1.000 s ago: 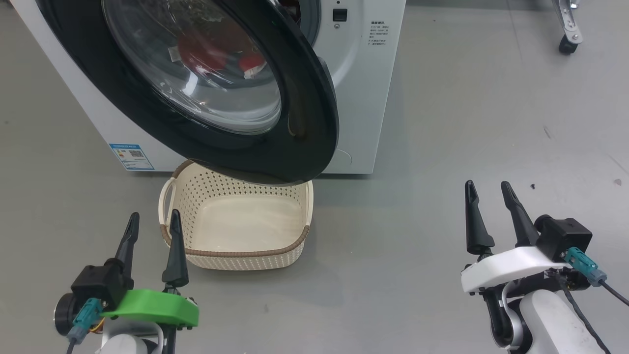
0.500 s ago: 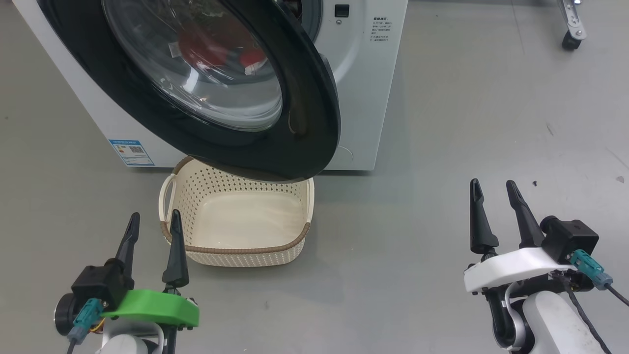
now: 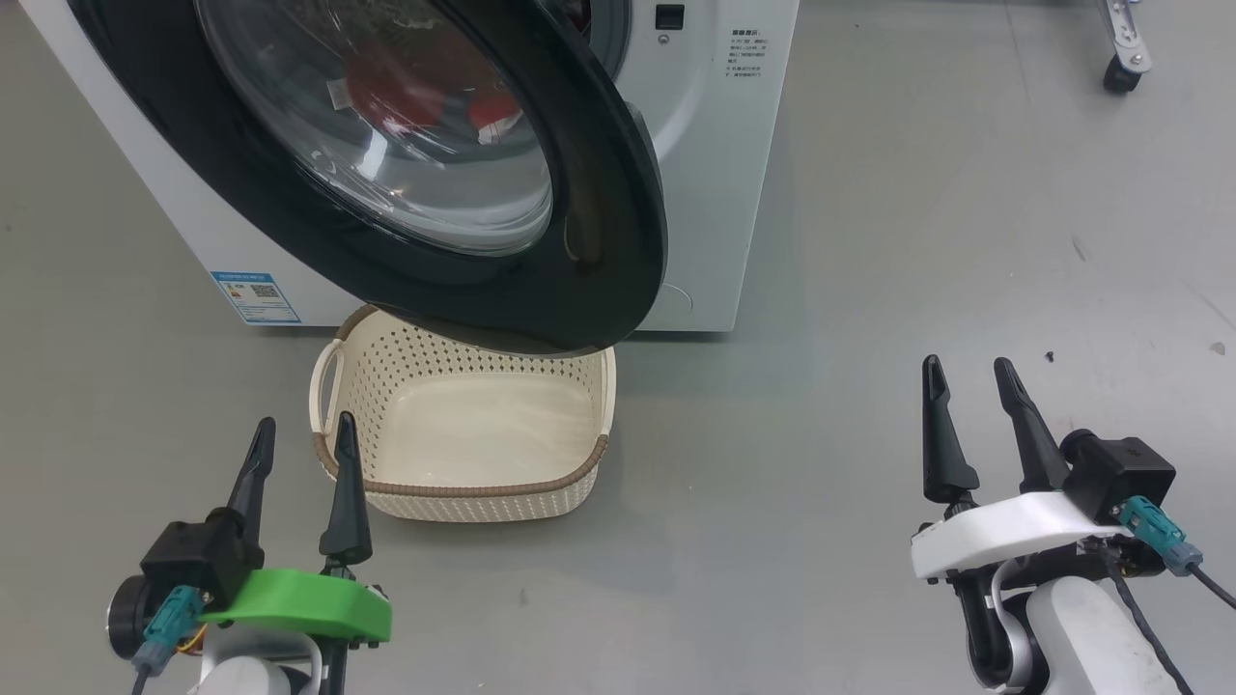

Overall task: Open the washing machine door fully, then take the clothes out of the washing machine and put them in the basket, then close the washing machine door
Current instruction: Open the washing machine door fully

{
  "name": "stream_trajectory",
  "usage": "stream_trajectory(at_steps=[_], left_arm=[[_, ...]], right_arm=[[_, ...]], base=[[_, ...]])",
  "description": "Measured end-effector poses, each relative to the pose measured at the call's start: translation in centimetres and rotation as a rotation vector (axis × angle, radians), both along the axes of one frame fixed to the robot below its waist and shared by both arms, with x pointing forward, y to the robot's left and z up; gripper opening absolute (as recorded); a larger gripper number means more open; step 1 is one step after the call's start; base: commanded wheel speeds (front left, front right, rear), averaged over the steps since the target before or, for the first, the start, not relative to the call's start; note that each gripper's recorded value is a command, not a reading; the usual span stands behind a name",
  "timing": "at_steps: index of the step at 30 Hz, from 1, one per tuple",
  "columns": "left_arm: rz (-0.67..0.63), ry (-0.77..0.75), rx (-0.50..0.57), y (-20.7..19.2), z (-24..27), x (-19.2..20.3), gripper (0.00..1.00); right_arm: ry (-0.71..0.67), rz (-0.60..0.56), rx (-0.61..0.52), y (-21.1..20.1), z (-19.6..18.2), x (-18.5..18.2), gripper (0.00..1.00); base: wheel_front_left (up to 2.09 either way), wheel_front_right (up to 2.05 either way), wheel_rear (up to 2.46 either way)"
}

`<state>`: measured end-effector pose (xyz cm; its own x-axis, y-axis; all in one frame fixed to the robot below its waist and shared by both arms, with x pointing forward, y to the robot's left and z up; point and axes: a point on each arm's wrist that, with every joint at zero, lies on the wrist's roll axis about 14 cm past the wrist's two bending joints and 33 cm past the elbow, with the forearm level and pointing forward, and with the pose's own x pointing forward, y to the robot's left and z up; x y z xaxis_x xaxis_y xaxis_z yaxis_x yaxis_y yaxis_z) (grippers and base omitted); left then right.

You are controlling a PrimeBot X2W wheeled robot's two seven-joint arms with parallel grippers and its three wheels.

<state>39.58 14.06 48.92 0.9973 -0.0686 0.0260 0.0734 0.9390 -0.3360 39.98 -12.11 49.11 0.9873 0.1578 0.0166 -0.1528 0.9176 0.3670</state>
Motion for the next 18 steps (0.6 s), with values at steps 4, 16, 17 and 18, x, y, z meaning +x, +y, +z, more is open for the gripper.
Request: stream_trajectory(at_steps=[4, 16, 17, 18], left_arm=[[0.000, 0.000, 0.000, -0.01, -0.02, 0.01, 1.00], [0.002, 0.002, 0.001, 0.06, -0.07, 0.02, 1.00], [0.002, 0.002, 0.001, 0.07, -0.09, 0.04, 1.00], [0.002, 0.002, 0.002, 0.09, -0.09, 0.08, 1.00]], right_arm=[[-0.001, -0.003, 0.001, -0.10, 0.02, 0.03, 1.00], [-0.017, -0.008, -0.004, -0.25, 0.41, 0.17, 1.00], [-0.018, -0.008, -0.005, -0.26, 0.43, 0.19, 1.00], [-0.020, -0.007, -0.007, -0.25, 0.47, 0.22, 1.00]], base=[[0.00, 0.00, 0.00], [0.00, 0.00, 0.00], [0.00, 0.00, 0.00], [0.00, 0.00, 0.00]])
